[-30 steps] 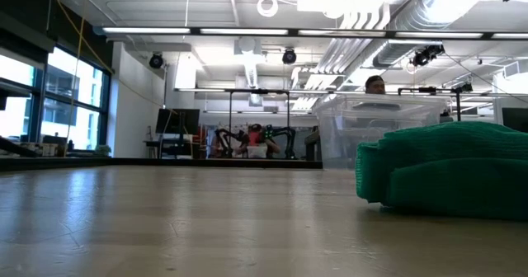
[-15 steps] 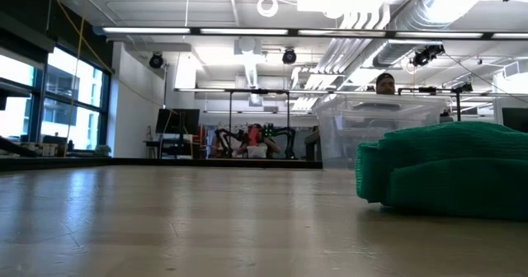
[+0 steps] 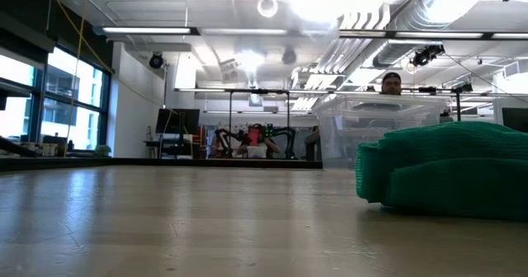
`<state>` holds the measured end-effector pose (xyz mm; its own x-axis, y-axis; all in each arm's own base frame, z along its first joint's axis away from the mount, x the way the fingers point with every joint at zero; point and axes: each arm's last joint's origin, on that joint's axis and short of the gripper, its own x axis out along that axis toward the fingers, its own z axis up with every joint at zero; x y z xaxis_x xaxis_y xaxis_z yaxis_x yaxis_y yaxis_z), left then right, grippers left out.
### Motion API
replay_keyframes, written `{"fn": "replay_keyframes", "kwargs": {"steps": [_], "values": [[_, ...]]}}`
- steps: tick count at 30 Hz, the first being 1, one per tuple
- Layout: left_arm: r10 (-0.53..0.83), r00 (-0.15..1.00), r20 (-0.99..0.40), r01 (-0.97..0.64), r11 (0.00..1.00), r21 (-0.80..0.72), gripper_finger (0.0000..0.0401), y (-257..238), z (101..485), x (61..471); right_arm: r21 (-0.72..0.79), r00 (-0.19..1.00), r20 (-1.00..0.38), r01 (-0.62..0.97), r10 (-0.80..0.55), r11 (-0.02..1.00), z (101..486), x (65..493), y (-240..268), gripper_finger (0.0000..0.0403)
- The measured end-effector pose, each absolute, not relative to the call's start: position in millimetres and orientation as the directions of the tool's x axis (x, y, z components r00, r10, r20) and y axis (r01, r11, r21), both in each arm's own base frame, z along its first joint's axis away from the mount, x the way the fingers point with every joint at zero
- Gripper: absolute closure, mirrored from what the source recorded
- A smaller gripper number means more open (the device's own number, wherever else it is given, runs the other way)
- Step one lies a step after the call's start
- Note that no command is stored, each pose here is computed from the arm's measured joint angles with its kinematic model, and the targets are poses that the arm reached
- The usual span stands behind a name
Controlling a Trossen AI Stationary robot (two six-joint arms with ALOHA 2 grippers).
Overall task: Roll bandage
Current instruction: Open the transparent zip bag
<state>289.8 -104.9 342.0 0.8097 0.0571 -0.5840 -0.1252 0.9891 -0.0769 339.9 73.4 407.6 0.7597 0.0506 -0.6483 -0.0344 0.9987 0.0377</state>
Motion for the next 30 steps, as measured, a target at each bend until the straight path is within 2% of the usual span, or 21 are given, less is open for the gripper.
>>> {"fn": "replay_keyframes", "kwargs": {"steps": [4, 6, 8, 10, 12, 16, 19, 23, 26, 30], "values": [[0.055, 0.811, -0.583, -0.069, 0.998, -0.002, 0.0401, -106.6, 342.1, 289.2, 0.018, 0.712, -0.696, -0.113, 0.094, 0.993, 386.7, 359.2, 71.6, 0.0222], [0.058, 0.811, -0.582, -0.056, 0.998, 0.022, 0.0401, -107.0, 342.0, 289.0, 0.027, 0.7, -0.7, -0.17, 0.14, 0.985, 378.3, 368.3, 74.9, 0.0245], [0.059, 0.811, -0.582, -0.049, 0.998, 0.033, 0.0401, -107.4, 342.0, 288.8, 0.042, 0.687, -0.705, -0.208, 0.176, 0.977, 371.5, 374.6, 78.5, 0.029], [0.058, 0.811, -0.583, -0.046, 0.998, 0.035, 0.0401, -108.2, 341.9, 288.4, 0.081, 0.678, -0.703, -0.224, 0.215, 0.971, 368.2, 377.8, 80.9, 0.0358], [0.061, 0.812, -0.58, -0.052, 0.998, 0.032, 0.0399, -108.5, 342.1, 288.4, 0.108, 0.682, -0.695, -0.213, 0.227, 0.971, 368.9, 378.4, 81.2, 0.0387], [0.047, 0.814, -0.579, -0.08, 0.996, -0.032, 0.0372, -107.6, 344.2, 286.8, 0.034, 0.714, -0.691, -0.124, 0.113, 0.992, 375.3, 371.3, 84.8, 0.04], [0.018, 0.838, -0.546, -0.108, 0.985, -0.133, 0.0335, -103.0, 353.9, 282.4, -0.118, 0.754, -0.656, -0.067, -0.027, 0.991, 387.6, 358.0, 92.9, 0.0401], [-0.035, 0.892, -0.45, -0.081, 0.968, -0.236, 0.0296, -96.5, 373.3, 276.2, -0.362, 0.767, -0.624, -0.116, -0.148, 0.925, 393.9, 342.6, 113.2, 0.0401], [-0.044, 0.933, -0.357, -0.063, 0.957, -0.284, 0.0289, -88.7, 390.4, 269.1, -0.472, 0.777, -0.604, -0.171, -0.176, 0.865, 394.6, 336.3, 128.0, 0.0402], [-0.048, 0.959, -0.279, -0.047, 0.945, -0.324, 0.0305, -76.3, 406.8, 258.9, -0.58, 0.808, -0.547, -0.176, -0.22, 0.795, 399.7, 331.7, 139.2, 0.0402]]}}
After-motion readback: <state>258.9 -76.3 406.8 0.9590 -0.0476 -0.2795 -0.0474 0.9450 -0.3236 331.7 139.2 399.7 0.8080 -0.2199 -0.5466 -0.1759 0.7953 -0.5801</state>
